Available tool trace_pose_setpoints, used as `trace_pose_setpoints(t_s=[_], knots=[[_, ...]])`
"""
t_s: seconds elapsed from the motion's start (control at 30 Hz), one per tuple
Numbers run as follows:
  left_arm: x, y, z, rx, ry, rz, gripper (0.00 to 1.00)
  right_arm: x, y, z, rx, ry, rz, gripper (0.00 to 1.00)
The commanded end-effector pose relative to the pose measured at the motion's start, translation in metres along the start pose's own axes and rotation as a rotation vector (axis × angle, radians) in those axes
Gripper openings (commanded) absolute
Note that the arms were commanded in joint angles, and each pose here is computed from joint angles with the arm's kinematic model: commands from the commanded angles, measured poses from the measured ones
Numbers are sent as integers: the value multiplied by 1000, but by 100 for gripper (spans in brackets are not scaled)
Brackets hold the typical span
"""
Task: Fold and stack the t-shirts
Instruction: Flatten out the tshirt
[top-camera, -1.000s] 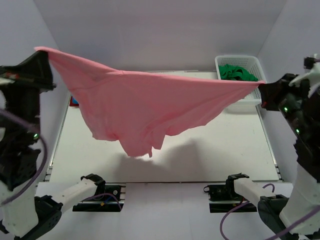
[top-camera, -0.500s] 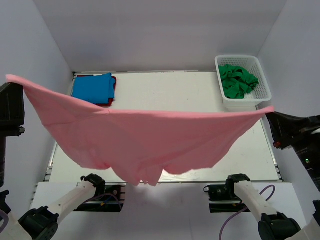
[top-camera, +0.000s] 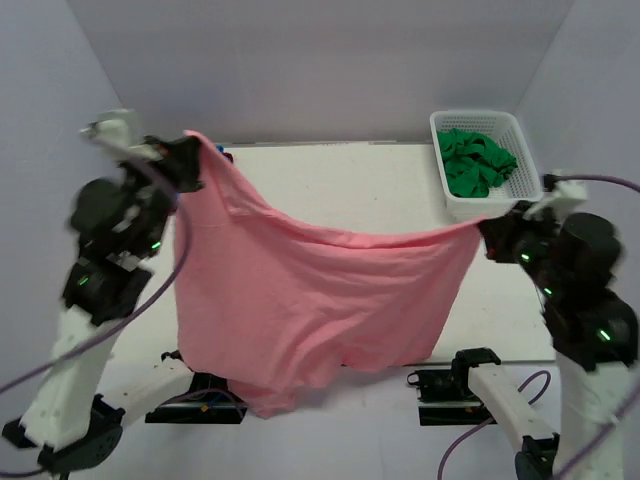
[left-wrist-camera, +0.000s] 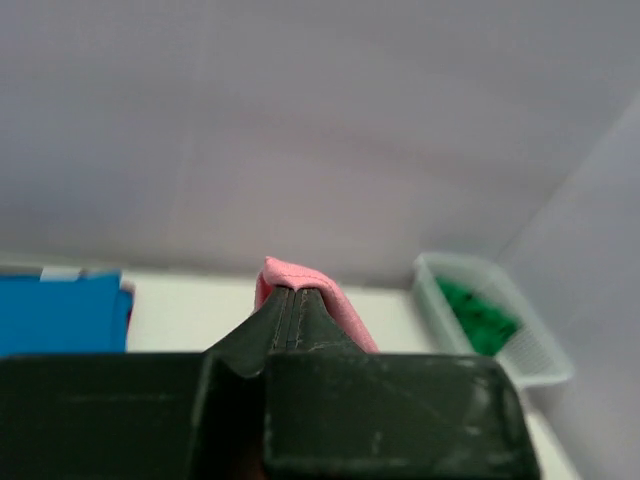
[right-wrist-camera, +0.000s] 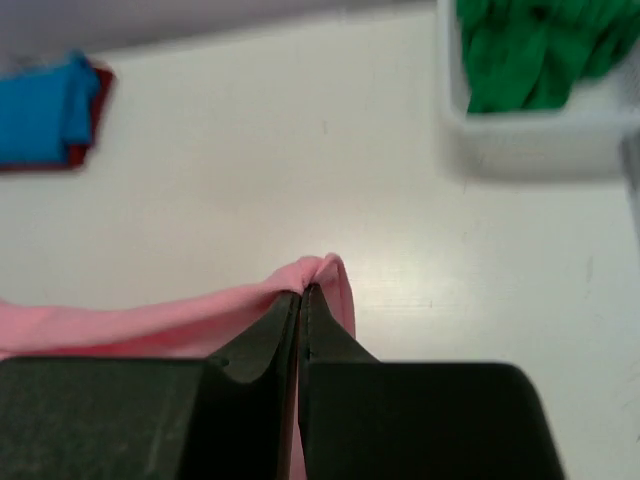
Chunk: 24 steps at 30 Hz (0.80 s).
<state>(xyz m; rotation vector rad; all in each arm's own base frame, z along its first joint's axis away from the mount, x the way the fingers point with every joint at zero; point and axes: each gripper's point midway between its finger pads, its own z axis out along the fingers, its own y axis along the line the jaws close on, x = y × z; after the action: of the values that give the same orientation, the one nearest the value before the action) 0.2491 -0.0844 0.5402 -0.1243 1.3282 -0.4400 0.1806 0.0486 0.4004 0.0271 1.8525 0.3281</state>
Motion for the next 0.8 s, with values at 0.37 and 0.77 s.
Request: trace_pose_setpoints(t_s=[0.37, 0.77], knots=[[280, 84, 153, -378, 419, 269, 0, 109, -44, 209, 91, 309, 66, 0], [370, 151, 254, -504, 485, 319, 0, 113, -83, 346, 228, 364, -32, 0]])
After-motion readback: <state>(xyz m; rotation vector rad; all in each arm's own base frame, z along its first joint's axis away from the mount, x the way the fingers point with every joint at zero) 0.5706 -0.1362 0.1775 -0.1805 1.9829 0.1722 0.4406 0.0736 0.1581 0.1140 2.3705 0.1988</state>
